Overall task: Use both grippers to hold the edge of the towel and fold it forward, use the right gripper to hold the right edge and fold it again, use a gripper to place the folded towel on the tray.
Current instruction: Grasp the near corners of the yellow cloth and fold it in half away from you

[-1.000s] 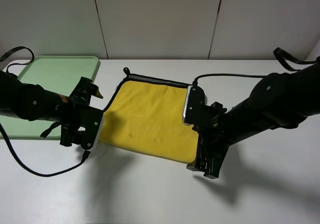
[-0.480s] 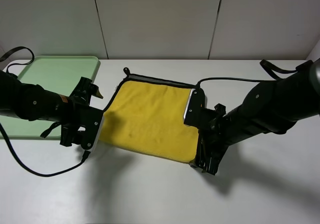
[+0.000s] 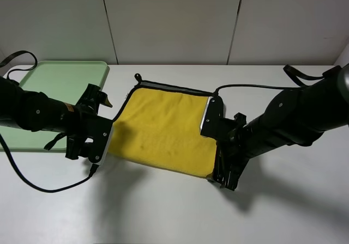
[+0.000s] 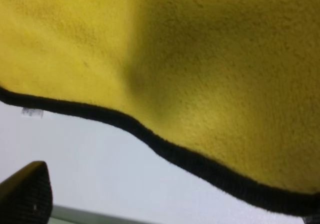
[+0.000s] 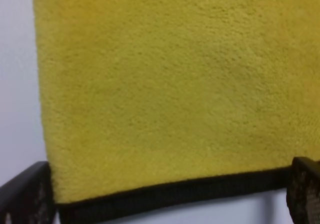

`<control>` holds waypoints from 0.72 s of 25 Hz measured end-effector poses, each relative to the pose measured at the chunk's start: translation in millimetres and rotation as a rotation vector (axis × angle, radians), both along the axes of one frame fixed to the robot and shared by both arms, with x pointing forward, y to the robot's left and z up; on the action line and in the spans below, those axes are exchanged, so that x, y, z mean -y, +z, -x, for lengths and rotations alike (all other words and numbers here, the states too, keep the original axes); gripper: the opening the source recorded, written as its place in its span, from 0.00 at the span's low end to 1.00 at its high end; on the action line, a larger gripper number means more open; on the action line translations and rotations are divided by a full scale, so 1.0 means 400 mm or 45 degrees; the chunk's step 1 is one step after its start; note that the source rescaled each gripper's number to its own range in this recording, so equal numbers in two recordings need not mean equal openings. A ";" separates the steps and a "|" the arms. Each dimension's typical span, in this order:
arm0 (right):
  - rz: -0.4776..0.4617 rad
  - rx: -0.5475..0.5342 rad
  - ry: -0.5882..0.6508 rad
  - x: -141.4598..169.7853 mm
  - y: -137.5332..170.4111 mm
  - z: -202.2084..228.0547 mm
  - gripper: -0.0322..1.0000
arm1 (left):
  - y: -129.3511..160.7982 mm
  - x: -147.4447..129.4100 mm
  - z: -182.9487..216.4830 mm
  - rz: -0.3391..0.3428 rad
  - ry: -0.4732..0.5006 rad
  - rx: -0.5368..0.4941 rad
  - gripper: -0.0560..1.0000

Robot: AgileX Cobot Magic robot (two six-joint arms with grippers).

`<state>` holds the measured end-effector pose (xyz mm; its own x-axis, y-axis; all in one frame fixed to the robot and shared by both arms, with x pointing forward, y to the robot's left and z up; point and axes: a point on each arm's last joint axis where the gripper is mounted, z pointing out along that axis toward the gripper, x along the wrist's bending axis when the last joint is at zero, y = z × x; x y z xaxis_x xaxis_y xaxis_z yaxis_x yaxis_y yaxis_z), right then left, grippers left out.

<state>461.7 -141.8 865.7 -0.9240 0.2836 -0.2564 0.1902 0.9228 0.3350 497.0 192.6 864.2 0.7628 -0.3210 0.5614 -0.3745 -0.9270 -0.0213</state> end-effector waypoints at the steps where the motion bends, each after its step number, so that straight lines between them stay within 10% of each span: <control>1: 0.000 0.000 0.000 0.000 0.000 0.000 1.00 | 0.000 0.000 0.000 0.000 0.000 0.000 0.97; 18: 0.002 -0.013 0.027 -0.001 -0.001 0.003 1.00 | -0.002 0.001 0.002 -0.009 -0.004 -0.035 0.91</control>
